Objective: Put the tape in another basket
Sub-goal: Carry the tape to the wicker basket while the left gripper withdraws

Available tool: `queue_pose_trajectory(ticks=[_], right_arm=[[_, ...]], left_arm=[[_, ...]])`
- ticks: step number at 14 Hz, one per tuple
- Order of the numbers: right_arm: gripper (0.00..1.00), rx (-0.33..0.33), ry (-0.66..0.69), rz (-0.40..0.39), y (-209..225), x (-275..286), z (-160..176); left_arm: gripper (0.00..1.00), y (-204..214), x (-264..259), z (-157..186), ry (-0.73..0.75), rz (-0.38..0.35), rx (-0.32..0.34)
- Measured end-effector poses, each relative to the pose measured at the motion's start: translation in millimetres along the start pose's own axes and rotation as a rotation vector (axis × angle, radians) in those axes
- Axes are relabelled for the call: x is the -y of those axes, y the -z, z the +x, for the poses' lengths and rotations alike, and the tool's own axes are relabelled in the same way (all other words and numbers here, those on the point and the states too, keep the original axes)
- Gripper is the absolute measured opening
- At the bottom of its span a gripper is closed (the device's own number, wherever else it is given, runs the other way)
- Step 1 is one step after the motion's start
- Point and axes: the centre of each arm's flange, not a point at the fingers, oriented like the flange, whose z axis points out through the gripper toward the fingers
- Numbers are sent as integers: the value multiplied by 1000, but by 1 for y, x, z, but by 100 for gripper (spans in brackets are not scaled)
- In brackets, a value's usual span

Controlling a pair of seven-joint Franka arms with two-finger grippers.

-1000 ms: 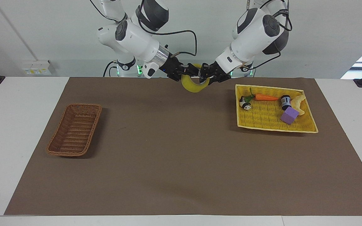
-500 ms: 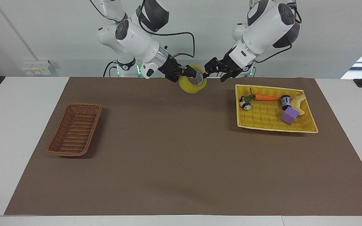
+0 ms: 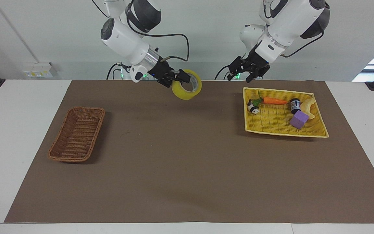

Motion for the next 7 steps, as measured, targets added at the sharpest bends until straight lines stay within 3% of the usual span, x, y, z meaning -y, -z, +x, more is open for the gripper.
queue_pose_trajectory(ticks=[5, 7], right_arm=[[0, -3, 54, 20, 90, -71, 40], [0, -29, 123, -24, 133, -128, 57]], left_arm=[[100, 20, 44, 23, -53, 117, -68], [100, 25, 61, 30, -105, 185, -91]])
